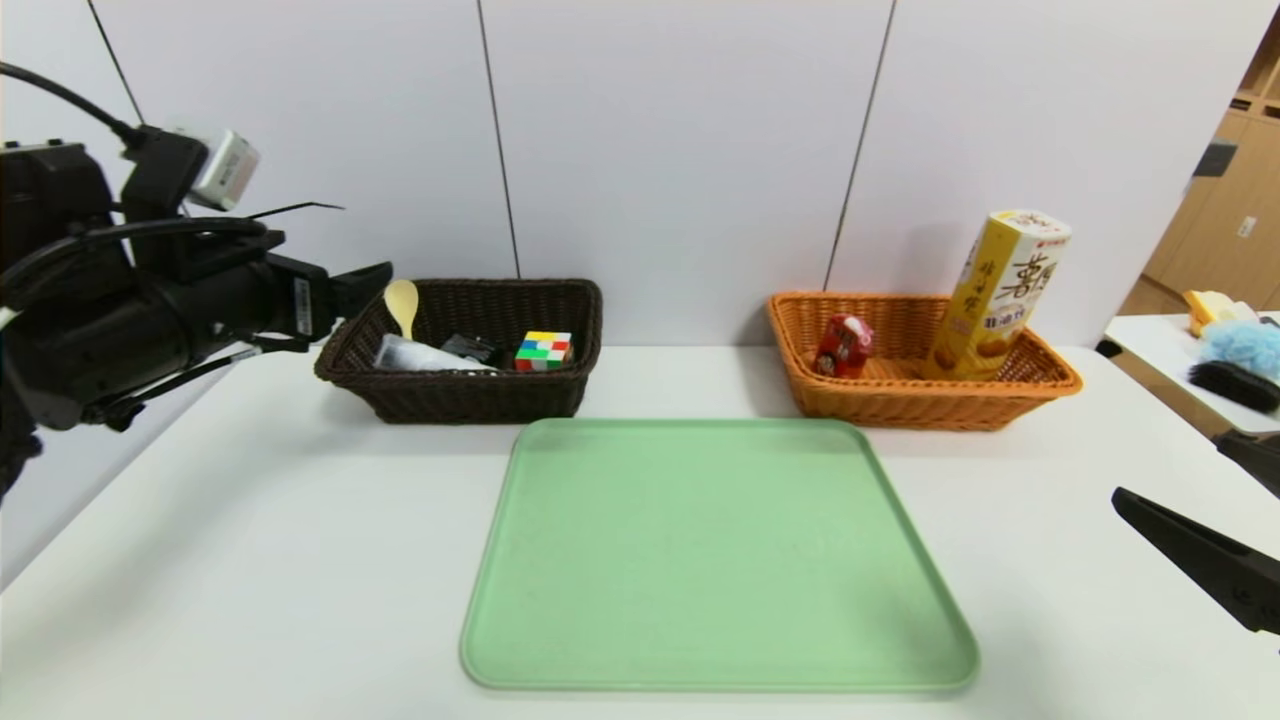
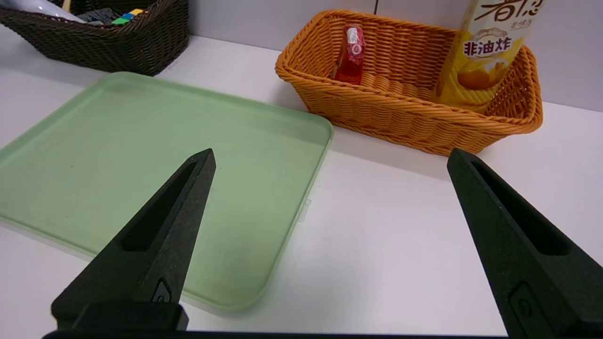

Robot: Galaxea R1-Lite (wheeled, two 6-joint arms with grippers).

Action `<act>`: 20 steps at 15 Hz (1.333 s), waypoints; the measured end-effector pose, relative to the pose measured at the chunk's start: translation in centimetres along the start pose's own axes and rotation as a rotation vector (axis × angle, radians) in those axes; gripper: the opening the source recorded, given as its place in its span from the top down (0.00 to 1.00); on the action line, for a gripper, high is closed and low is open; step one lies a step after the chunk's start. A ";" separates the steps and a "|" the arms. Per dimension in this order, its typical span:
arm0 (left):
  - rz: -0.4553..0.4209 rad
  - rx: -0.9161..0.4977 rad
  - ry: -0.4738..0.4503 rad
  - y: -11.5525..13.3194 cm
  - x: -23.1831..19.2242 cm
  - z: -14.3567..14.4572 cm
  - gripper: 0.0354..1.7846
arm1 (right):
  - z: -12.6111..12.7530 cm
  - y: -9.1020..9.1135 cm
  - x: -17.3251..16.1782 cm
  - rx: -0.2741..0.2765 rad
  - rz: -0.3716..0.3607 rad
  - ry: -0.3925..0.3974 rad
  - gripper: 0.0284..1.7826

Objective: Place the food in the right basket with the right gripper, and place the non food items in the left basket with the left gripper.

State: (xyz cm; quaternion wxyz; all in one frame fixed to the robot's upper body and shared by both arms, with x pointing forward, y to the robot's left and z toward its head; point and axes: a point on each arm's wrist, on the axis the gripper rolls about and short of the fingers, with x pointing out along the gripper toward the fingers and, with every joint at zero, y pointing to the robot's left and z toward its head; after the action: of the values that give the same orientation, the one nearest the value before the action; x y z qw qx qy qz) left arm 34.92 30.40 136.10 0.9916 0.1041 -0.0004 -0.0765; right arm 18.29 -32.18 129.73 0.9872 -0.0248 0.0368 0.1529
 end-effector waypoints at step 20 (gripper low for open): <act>0.098 -0.120 -0.065 -2.5 -21.0 -9.8 0.06 | -8.5 2.6 -9.9 0.029 -0.091 -0.015 0.05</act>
State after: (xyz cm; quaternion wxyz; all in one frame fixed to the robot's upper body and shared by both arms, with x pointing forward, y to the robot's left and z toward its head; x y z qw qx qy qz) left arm 13.99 33.19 126.34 0.9981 0.0417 -0.0329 -0.0310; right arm 7.56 -33.14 121.93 0.9937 -0.0108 0.0303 0.1072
